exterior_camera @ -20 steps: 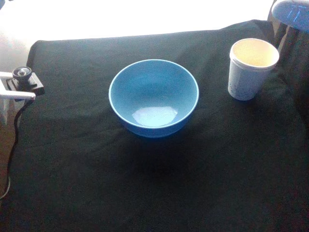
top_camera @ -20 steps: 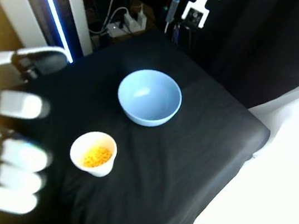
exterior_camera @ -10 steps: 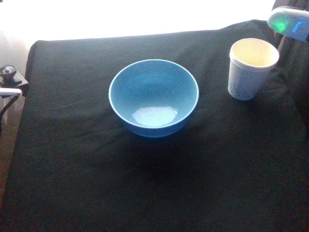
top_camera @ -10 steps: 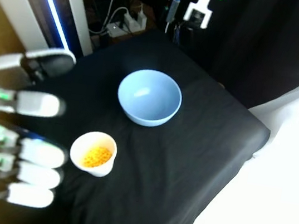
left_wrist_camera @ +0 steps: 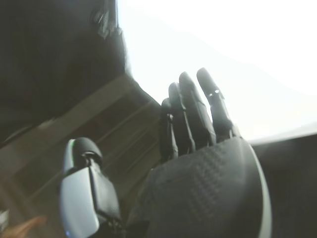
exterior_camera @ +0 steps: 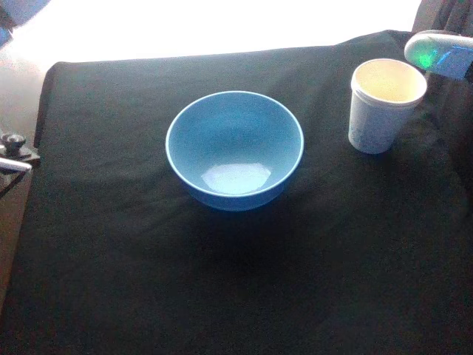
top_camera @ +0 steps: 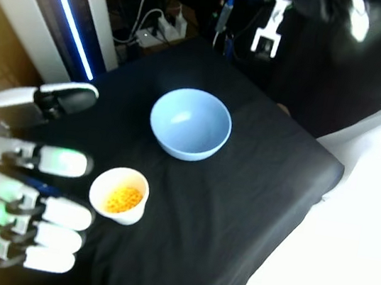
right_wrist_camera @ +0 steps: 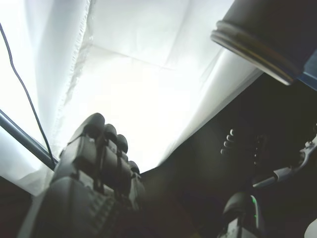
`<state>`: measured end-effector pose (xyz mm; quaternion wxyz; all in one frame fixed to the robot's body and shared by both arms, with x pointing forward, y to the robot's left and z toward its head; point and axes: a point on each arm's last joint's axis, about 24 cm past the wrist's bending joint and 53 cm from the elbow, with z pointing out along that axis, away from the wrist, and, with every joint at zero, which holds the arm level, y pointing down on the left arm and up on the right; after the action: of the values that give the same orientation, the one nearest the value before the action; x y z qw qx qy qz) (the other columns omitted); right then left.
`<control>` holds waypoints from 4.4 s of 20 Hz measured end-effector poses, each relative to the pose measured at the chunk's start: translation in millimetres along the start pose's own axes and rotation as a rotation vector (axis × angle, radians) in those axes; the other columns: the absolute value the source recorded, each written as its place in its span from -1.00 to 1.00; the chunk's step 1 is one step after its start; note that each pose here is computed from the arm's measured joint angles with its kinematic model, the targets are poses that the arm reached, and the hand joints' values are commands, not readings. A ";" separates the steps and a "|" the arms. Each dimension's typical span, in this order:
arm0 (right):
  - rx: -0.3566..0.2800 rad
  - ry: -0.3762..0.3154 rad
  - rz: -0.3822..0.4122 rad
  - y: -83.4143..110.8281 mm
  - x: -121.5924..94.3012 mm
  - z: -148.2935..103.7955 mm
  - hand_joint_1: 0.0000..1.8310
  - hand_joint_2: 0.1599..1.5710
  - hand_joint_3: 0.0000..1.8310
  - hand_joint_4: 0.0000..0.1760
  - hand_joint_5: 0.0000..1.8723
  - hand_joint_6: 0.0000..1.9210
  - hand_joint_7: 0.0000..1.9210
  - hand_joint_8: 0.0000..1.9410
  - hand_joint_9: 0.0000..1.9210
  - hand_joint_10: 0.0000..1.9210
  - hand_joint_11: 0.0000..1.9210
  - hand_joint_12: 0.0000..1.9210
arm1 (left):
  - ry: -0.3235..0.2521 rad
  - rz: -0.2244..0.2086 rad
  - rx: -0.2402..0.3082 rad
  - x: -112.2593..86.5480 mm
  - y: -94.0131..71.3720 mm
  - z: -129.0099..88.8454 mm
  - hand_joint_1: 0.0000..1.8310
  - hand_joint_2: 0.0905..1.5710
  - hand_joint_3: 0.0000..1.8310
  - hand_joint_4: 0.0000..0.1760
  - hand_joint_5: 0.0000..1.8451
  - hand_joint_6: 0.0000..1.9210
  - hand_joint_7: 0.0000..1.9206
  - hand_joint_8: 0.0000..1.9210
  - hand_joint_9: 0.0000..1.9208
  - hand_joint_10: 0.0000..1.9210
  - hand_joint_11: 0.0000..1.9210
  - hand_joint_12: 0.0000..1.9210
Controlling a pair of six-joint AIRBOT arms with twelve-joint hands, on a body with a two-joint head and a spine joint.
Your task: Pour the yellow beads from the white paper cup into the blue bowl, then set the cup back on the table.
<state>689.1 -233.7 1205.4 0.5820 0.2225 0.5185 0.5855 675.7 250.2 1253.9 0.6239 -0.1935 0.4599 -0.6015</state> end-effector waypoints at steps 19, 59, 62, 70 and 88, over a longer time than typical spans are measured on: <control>0.126 -0.033 0.148 -53.0 23.0 -20.2 -0.22 -0.22 -0.99 0.37 -1.00 -1.00 -0.91 -0.99 -1.00 -1.00 -1.00 -0.69 | 0.112 0.058 -0.214 13.3 58.2 -19.5 -0.20 -0.15 -1.00 0.11 -0.94 -1.00 -0.85 -1.00 -0.90 -1.00 -0.99 -0.93; 0.329 -0.018 0.195 -131.4 52.3 -35.6 -0.05 -0.50 -1.00 0.59 -0.95 -0.99 -0.75 -0.98 -0.84 -0.99 -0.93 -0.95 | 0.091 0.024 -0.231 16.2 69.5 -29.1 -0.21 -0.17 -1.00 0.22 -0.99 -1.00 -0.78 -1.00 -0.81 -0.99 -0.88 -0.95; 0.328 -0.011 0.192 -132.1 54.6 -34.3 -0.05 -0.52 -1.00 0.35 -0.91 -0.99 -0.70 -0.99 -0.79 -0.99 -0.90 -0.91 | 0.088 0.022 -0.231 15.6 69.6 -29.1 -0.20 -0.15 -0.99 0.10 -0.98 -1.00 -0.76 -0.99 -0.81 -0.99 -0.87 -0.95; 0.330 -0.001 0.194 -135.1 60.3 -30.3 0.03 -0.40 -1.00 -1.00 -0.78 -1.00 -0.63 -1.00 -0.69 -1.00 -1.00 -0.66 | 0.092 0.023 -0.239 15.6 72.1 -32.0 -0.23 -0.18 -1.00 0.21 -0.98 -1.00 -0.75 -0.99 -0.80 -0.99 -0.82 -0.93; 0.318 -0.008 0.193 -132.6 57.4 -26.3 0.31 0.20 -1.00 -1.00 0.33 -0.47 0.12 -1.00 -0.01 -1.00 -0.43 -0.26 | 0.086 -0.006 -0.266 20.1 82.9 -40.7 -0.20 -0.17 -1.00 0.58 -0.96 -1.00 -0.74 -1.00 -0.83 -1.00 -0.76 -0.92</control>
<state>713.3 -219.0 1061.3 0.4826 0.3628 0.5784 0.5486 687.4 261.0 1160.7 0.5708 -0.2499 0.5611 -0.5448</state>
